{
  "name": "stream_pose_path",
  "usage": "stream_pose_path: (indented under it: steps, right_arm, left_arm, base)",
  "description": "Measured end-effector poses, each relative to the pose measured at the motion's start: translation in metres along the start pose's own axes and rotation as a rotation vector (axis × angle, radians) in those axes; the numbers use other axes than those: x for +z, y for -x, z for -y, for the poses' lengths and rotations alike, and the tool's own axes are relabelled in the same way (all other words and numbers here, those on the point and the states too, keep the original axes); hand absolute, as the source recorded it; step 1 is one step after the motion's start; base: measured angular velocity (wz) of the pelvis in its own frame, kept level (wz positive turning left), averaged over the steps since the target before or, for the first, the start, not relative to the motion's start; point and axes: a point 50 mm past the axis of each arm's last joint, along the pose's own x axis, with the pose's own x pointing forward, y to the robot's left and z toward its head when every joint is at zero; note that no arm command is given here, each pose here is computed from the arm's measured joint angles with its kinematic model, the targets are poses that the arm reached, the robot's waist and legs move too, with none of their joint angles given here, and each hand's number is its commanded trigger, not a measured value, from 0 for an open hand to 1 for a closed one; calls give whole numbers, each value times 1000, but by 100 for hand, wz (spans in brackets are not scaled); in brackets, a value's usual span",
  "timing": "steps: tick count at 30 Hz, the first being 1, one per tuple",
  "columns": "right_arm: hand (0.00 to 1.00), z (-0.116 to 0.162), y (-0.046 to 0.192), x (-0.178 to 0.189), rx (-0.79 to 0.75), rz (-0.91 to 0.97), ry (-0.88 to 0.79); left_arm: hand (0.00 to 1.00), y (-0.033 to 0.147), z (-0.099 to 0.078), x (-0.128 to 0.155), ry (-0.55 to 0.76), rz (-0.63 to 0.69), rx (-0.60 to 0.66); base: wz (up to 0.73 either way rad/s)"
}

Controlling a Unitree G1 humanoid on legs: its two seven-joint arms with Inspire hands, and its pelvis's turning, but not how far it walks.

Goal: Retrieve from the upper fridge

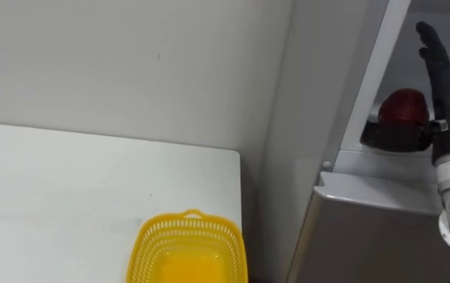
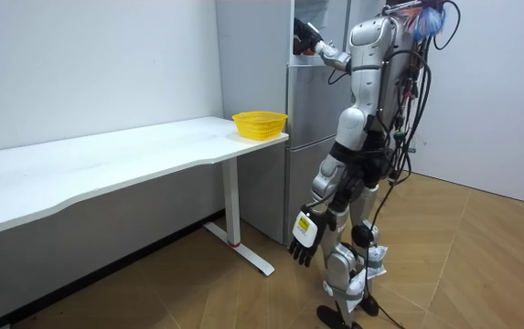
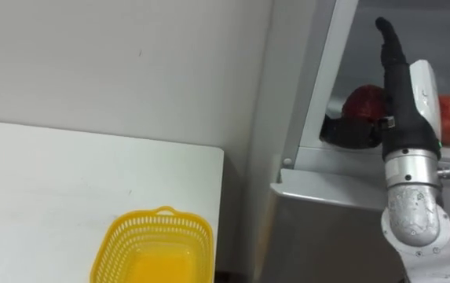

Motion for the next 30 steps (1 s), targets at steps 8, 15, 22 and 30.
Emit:
stream_pose_path:
  steps: [8,15,22,30]
  right_arm:
    - [0,-1,-1,-12,5,-68,-46]
    - [0,-3,-2,-16,37,-101,-109]
    - [0,-4,-6,-32,102,-193,-186]
    - [0,0,-8,-36,155,-222,-220]
  left_arm:
    - [0,1,-3,-1,-3,8,10]
    - [0,2,-2,-6,0,-12,9]
    - [0,2,-3,-4,-39,-17,-2]
    - [0,2,-2,-6,-35,-41,-13]
  base:
    - [0]
    - [0]
    - [0]
    - [0]
